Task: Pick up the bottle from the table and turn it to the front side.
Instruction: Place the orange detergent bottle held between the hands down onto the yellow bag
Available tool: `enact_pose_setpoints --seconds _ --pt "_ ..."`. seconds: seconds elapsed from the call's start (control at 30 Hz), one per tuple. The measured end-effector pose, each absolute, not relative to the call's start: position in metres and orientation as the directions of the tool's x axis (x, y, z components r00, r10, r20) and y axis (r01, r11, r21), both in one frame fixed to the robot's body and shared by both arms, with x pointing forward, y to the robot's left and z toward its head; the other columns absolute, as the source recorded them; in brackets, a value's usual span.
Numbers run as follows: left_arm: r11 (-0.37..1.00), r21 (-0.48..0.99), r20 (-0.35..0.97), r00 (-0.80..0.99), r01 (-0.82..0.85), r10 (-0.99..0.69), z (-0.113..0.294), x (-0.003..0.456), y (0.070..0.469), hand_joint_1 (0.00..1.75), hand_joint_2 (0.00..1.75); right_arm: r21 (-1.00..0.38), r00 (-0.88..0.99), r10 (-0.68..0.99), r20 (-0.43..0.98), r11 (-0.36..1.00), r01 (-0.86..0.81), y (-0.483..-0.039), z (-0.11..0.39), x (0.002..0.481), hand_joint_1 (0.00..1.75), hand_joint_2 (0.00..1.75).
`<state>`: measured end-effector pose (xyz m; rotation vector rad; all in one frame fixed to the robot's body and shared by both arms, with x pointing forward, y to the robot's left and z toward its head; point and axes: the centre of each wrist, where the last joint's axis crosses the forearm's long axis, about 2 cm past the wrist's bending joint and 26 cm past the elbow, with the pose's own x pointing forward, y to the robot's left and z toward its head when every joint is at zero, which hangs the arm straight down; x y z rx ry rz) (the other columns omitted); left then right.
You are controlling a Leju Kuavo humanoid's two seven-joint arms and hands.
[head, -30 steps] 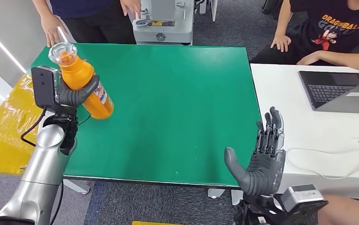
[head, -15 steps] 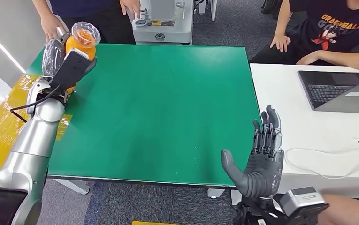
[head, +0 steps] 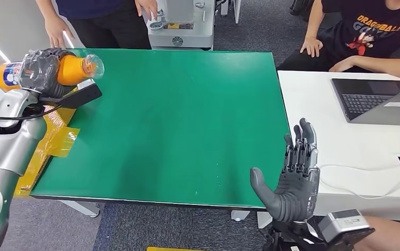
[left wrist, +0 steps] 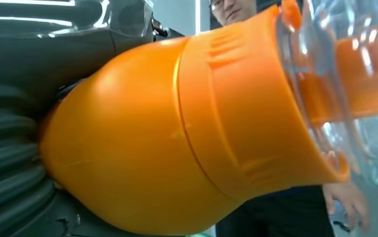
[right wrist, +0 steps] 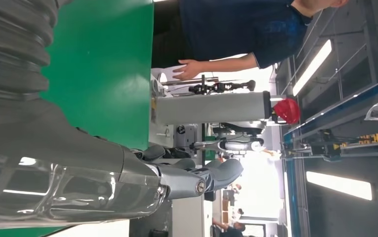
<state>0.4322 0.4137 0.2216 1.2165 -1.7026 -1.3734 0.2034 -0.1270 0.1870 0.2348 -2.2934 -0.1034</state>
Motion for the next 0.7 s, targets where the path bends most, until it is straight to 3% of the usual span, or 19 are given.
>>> enact_pose_setpoints --seconds 0.27,0.7 --pt "-0.081 0.98 -0.146 -0.379 -0.182 -0.914 0.192 0.41 0.451 1.75 1.75 0.148 -0.649 -0.213 0.731 0.977 -0.154 -0.127 0.186 0.202 0.0 1.75" --pt "-0.171 0.985 -0.168 -0.423 -0.031 -0.891 0.158 0.396 0.459 1.75 1.75 0.132 -0.638 -0.198 0.744 0.98 -0.151 -0.126 0.187 0.202 0.0 1.75"
